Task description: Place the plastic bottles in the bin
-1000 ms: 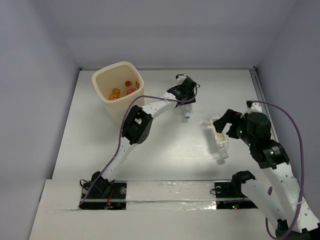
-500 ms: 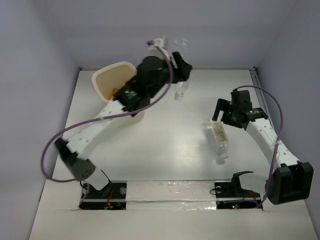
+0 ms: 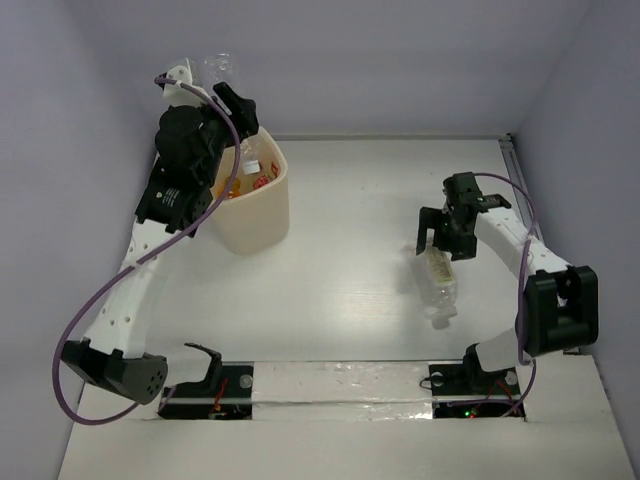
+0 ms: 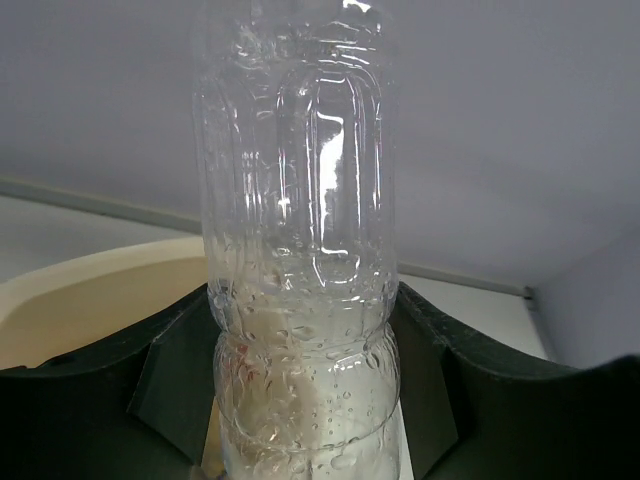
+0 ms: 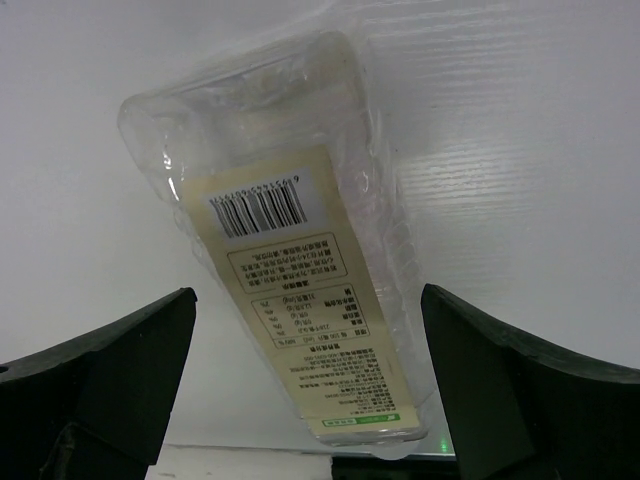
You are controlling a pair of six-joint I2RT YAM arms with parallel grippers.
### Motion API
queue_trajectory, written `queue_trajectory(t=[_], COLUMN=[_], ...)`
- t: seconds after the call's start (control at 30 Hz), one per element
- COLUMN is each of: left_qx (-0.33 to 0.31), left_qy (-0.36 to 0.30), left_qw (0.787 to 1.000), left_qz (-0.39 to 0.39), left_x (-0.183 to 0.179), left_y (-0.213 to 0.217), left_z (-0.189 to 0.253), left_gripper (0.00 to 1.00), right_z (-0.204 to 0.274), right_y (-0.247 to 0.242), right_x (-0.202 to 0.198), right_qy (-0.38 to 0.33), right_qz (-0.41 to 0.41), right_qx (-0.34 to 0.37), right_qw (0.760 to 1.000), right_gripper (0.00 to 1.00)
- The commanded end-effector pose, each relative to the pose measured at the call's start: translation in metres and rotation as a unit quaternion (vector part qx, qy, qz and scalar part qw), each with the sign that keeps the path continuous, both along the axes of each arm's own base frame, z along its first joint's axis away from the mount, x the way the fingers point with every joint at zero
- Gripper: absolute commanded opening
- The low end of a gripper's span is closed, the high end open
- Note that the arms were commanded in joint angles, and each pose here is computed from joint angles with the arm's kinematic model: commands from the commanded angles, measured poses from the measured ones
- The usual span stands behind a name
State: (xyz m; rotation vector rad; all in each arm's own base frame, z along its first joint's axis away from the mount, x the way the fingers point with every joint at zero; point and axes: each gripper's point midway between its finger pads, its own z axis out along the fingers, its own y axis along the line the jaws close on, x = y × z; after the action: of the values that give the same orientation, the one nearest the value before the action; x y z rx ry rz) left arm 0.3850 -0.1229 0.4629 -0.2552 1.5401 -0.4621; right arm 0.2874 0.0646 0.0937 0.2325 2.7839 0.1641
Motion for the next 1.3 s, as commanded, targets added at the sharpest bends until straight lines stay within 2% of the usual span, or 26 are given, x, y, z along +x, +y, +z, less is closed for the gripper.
queue_trajectory(t=[0.0,0.17,0.3,0.4,0.43,0.47,0.57,0.63,0.7,0.77,0.8,0.83,0.87,0.9,0.93,1.03,1.13,1.2,1.27], left_qx=[0.035,0.061,0.089,0.108,0.110,0.119,0.135,0.144,0.147,0.151,0.150,0.144,0.140,0.135,0.128,0.112,0.097,0.075,0.059], left_qy=[-0.020,-0.022,-0.020,-0.010,-0.009,0.002,0.022,0.039,0.055,0.066,0.068,0.070,0.070,0.071,0.066,0.063,0.059,0.049,0.043], left_qw=[0.999,0.996,0.991,0.987,0.987,0.985,0.980,0.977,0.977,0.976,0.977,0.978,0.979,0.981,0.983,0.985,0.988,0.993,0.995], left_qz=[0.020,0.063,0.099,0.118,0.121,0.124,0.141,0.153,0.145,0.141,0.135,0.132,0.130,0.121,0.117,0.113,0.101,0.079,0.065], left_x=[0.007,0.020,0.035,0.047,0.051,0.058,0.066,0.073,0.078,0.078,0.077,0.076,0.076,0.073,0.072,0.063,0.048,0.031,0.018], left_y=[0.017,0.032,0.042,0.046,0.046,0.046,0.050,0.060,0.060,0.058,0.057,0.055,0.054,0.052,0.050,0.050,0.048,0.044,0.041], left_z=[0.002,-0.023,-0.038,-0.048,-0.048,-0.057,-0.074,-0.089,-0.101,-0.109,-0.111,-0.113,-0.113,-0.111,-0.104,-0.083,-0.063,-0.047,-0.037], left_gripper=[0.50,0.49,0.49,0.50,0.50,0.50,0.52,0.56,0.64,0.72,0.76,0.80,0.86,0.88,0.89,0.92,0.91,0.90,0.89], right_z=[0.002,-0.011,-0.009,-0.010,-0.013,-0.017,-0.022,-0.024,-0.024,-0.022,-0.020,-0.017,-0.015,-0.011,-0.001,0.028,0.092,0.148,0.188], right_y=[-0.007,0.001,0.022,0.031,0.032,0.032,0.033,0.035,0.038,0.039,0.039,0.040,0.040,0.042,0.043,0.058,0.082,0.099,0.124], right_x=[0.004,0.001,0.006,0.006,0.005,0.003,0.003,0.003,0.004,0.006,0.009,0.010,0.012,0.016,0.018,0.027,0.037,0.043,0.039], right_qy=[0.014,0.036,0.020,0.012,0.015,0.021,0.022,0.022,0.020,0.015,0.009,0.003,-0.004,-0.013,-0.029,-0.071,-0.150,-0.213,-0.247], right_qz=[0.010,0.022,0.040,0.049,0.049,0.048,0.048,0.050,0.057,0.057,0.057,0.055,0.053,0.045,0.042,0.038,0.048,0.059,0.084], right_qx=[-0.021,-0.002,0.046,0.059,0.060,0.060,0.063,0.068,0.069,0.070,0.070,0.072,0.073,0.078,0.085,0.132,0.205,0.257,0.297], right_qw=[1.000,0.999,0.998,0.997,0.997,0.997,0.997,0.996,0.996,0.996,0.996,0.996,0.996,0.996,0.995,0.988,0.966,0.941,0.918], right_gripper=[1.00,1.00,0.99,0.95,0.88,0.86,0.86,0.91,0.95,0.95,0.92,0.83,0.78,0.73,0.66,0.56,0.54,0.54,0.54])
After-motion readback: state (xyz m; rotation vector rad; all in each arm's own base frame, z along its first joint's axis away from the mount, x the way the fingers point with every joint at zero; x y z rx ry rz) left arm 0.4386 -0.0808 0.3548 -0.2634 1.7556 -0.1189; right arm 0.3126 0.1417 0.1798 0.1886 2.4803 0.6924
